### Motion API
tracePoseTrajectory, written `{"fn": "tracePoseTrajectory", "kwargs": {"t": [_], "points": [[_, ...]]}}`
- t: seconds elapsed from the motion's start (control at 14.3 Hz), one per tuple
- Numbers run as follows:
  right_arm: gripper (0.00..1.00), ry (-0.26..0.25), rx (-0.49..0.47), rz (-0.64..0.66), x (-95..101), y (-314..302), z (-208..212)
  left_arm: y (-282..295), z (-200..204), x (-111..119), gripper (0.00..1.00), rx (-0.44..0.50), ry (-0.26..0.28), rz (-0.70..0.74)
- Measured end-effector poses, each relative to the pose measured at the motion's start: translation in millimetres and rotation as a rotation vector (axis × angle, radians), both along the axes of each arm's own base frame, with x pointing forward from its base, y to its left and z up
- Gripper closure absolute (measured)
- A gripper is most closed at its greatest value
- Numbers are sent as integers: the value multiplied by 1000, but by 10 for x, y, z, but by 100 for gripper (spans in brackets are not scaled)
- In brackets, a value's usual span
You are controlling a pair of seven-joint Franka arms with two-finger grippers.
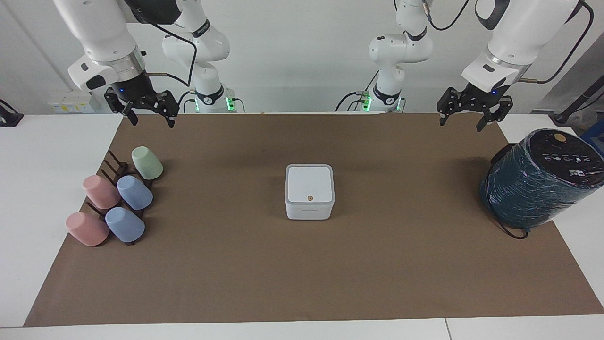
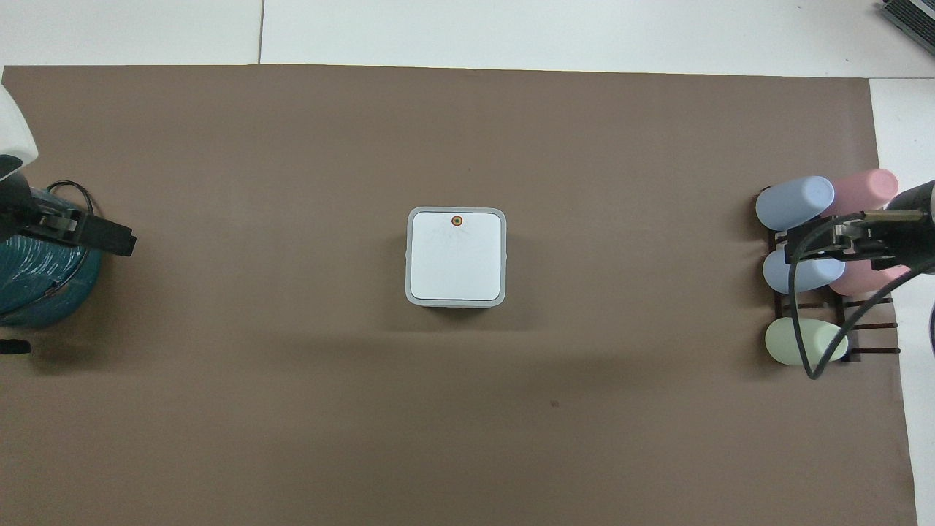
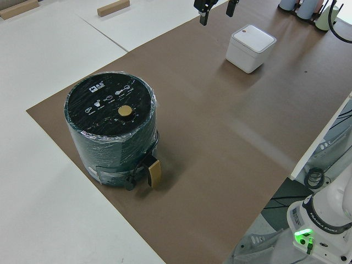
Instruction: Close trash can lid
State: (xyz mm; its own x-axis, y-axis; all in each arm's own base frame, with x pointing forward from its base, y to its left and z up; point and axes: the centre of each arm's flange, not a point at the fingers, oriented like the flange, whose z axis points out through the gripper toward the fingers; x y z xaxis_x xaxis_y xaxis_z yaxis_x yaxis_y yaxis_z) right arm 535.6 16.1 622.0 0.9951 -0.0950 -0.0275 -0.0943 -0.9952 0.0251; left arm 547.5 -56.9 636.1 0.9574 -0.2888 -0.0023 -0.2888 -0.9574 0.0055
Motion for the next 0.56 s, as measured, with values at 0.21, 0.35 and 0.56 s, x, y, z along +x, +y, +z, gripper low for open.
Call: {"fn": "tracePoseTrajectory", "kwargs": {"t": [0.21,0.35,0.56], "points": [[0,0,0,0,0,0,0,-1,6,7,0,-1,-6,6],[0,0,0,0,0,0,0,-2,18,25,0,-3,-23,34],[0,0,0,0,0,0,0,-4,19,40,0,-4,-34,60]]}}
